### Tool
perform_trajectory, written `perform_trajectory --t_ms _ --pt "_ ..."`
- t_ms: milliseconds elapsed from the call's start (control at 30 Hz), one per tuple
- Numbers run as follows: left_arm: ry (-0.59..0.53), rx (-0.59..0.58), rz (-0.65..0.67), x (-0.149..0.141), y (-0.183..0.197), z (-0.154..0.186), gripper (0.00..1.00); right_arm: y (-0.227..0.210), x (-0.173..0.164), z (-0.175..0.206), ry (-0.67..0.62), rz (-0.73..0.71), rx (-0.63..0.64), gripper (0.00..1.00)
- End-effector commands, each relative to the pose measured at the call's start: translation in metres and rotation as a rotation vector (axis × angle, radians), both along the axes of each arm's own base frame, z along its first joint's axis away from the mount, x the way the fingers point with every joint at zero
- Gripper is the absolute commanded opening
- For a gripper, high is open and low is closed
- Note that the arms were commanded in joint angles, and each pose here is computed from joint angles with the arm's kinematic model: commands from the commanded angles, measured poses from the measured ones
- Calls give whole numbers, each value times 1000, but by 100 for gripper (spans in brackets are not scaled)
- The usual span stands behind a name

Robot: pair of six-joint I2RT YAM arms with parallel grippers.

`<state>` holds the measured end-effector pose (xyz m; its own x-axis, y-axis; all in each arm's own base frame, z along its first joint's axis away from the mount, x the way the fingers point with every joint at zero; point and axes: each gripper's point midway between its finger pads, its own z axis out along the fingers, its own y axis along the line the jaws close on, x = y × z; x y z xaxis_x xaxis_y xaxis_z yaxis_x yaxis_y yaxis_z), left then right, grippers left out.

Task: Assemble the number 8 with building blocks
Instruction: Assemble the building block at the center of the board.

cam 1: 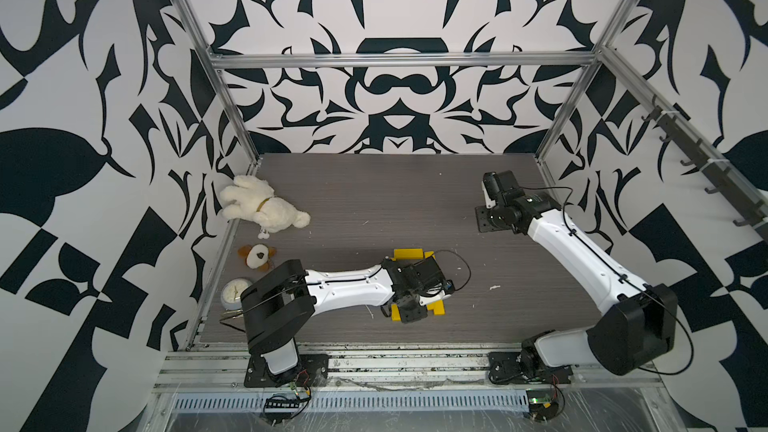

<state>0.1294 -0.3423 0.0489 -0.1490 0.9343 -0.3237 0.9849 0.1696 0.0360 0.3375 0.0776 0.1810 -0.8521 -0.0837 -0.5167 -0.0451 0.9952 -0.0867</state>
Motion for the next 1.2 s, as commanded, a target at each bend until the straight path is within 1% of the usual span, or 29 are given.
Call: perform_trajectory --t_ms 0,400,567,833,1167 --pt "21 -57 -28 -5 -7 15 12 2 12 20 -65 -11 23 54" --pt "20 17 -85 -11 12 -9 12 -2 14 21 -67 -28 4 54" --pt "13 7 -87 -10 9 -14 12 -1 15 21 -64 -28 6 54" --pt "-6 -18 -92 -6 3 -6 12 1 19 13 -46 -24 0 54" --pt "8 -14 -98 -7 1 -17 12 1 21 13 -47 -20 -8 54"
